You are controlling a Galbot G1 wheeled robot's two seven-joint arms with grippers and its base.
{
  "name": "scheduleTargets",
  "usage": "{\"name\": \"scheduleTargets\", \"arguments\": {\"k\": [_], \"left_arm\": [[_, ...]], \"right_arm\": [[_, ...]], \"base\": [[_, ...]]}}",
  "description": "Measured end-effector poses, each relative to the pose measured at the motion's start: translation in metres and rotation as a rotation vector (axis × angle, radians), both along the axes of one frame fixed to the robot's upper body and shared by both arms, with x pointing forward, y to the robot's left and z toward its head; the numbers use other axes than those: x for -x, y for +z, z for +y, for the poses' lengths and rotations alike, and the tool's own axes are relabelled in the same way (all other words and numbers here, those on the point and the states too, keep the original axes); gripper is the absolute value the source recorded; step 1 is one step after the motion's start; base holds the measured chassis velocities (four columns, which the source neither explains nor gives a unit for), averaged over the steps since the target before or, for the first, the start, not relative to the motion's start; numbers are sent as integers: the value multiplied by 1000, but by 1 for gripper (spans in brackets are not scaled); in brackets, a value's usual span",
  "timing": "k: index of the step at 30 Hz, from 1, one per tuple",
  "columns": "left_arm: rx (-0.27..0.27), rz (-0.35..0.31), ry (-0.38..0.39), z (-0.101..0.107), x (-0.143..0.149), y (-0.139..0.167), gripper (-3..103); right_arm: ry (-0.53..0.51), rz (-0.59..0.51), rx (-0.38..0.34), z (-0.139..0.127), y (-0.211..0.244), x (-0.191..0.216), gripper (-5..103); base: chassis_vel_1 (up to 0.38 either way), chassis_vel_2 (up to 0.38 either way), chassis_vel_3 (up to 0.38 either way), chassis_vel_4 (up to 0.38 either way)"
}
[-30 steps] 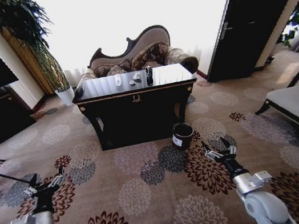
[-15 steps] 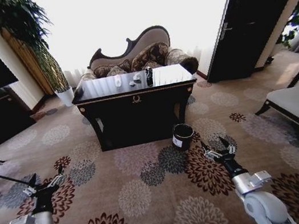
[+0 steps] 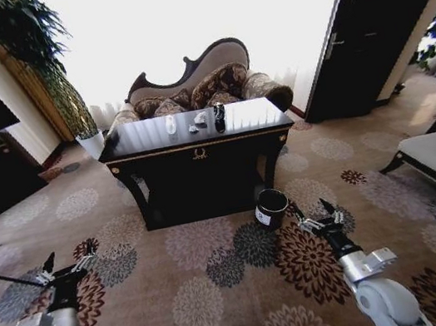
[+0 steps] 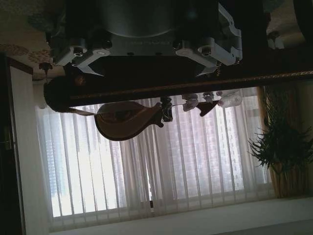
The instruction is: Move to the front of the table and place the trash on the table into the trash bin.
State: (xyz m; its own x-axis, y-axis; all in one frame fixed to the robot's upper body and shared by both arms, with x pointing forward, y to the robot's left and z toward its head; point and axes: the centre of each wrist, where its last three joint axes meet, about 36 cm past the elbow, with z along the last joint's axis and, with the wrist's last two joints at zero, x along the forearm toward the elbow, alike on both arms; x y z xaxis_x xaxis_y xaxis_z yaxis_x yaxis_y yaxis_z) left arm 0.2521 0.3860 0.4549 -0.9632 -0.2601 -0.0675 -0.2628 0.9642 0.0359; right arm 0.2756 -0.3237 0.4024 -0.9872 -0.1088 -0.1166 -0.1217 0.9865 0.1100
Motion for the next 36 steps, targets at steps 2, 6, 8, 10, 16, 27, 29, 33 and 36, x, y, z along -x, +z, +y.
{"name": "scheduleTargets", "arguments": {"k": [2,6,8,10,16,27,29,33,36], "left_arm": [[-1,0,0,0,0,0,100],[-2,1,-2,0,0,0,100],[-3,1,-2,0,1,0,100],[-3,2,-2,1,1,-1,100],[-4,4,-3,1,1,-2,100],[-6,5,-5,1,1,-3,100],[-5,2,-6,1,1,-2,100],[8,-30,-12,1,1,3,100],[12,-59,-25,0,2,11,100]], "right_arm": [[0,1,0,0,0,0,100],[0,1,0,0,0,0,100],[0,1,0,0,0,0,100],[-1,1,-2,0,0,0,100],[-3,9,-8,-1,-3,0,100],[-2,13,-7,-2,-5,-2,100],[-2,14,-7,-2,-5,-2,100],[-2,14,-12,0,-5,-2,100],[3,-4,-31,2,2,-2,100]], "base": [[-174,198,182,-208],[-198,197,192,-181],[-175,185,177,-191],[-191,161,164,-171],[-195,196,201,-180],[-234,237,231,-215],[-208,179,191,-196],[-204,204,213,-220],[-223,248,239,-242]]}}
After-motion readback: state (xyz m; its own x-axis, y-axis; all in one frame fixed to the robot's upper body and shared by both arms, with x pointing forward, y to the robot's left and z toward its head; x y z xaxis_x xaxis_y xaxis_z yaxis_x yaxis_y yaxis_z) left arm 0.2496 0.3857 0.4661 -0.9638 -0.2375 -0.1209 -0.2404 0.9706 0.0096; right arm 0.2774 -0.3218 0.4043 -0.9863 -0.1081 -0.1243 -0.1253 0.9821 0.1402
